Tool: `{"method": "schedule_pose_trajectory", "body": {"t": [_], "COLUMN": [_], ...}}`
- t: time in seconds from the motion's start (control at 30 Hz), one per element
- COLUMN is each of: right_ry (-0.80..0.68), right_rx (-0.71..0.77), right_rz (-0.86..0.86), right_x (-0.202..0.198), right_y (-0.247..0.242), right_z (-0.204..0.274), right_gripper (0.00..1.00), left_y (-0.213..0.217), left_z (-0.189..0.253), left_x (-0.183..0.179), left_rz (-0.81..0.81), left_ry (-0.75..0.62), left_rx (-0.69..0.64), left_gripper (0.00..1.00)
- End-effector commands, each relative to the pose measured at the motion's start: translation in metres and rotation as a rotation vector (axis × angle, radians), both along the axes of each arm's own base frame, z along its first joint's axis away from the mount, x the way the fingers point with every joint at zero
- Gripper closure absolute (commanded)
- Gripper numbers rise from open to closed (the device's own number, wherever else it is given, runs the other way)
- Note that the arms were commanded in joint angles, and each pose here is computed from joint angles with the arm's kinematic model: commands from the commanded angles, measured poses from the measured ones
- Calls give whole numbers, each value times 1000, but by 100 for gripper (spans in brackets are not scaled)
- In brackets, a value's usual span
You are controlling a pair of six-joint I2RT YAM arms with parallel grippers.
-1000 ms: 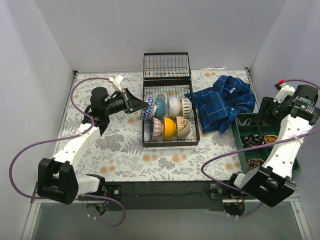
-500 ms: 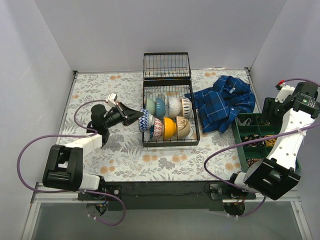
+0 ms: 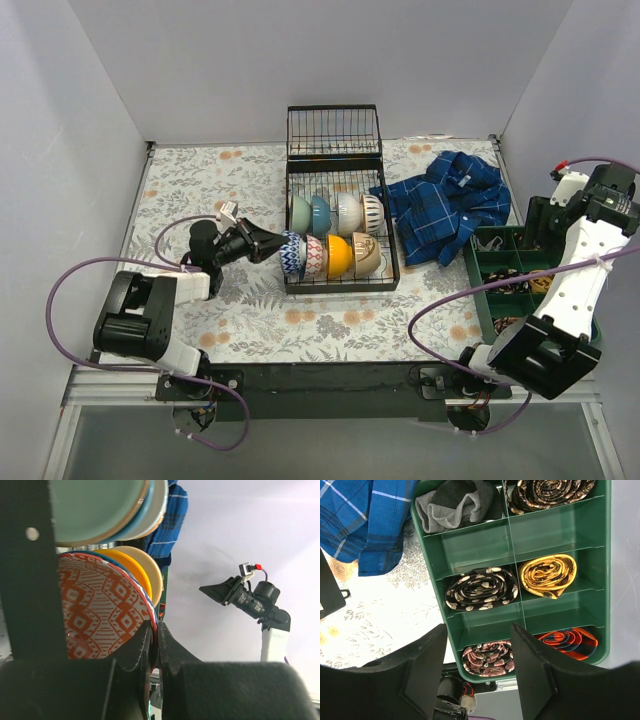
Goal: Load the bowls into the dish rack
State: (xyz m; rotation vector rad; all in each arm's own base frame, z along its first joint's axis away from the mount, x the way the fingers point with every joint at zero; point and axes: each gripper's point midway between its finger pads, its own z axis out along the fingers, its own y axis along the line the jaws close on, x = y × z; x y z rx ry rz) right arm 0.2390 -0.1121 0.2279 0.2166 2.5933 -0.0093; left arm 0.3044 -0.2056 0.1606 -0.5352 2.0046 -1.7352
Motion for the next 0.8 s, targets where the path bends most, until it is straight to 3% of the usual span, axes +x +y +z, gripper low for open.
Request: {"method": "schedule_pose_trajectory", "body": {"t": [0.0,0.17,0.23,0.27,0.3,0.4,0.57,0.6,0.63,0.7,0.73,0.77], "right_ry": [-22,-45,-52,-62,-65,-83,-119,-129,-139,-153,-160,-176], "right_rx": [-12,5,13,19,25,42,57,57,55,72,82,112], "right_rz": [5,15,19,23,27,36,71,83,97,146,168,201], "right_x": [-6,-5,-5,-4,-4,-2,2,2,2,3,3,5], "right_y": [3,9,11,12,14,18,24,26,27,34,37,45], "right_z": [5,8,9,10,10,11,18,21,22,21,21,20], "right_gripper": [39,39,39,39,38,38,37,37,37,35,34,33], "left_y": [1,-1,-2,-3,-4,-5,1,6,16,32,44,52], "left_z": [3,5,7,9,9,24,59,51,61,68,69,72], "left_x": [5,9,9,7,6,2,8,5,9,20,26,29], "left_rz": [26,9,-8,-24,-38,-76,-108,-110,-103,-63,-61,-41], "left_ry": [68,55,64,42,51,-20,-128,-78,-195,-239,-375,-410], "left_rx": [-64,-44,-35,-18,-10,10,93,134,218,388,536,612], "left_gripper": [100,100,86,64,57,45,38,20,2,2,2,2]}}
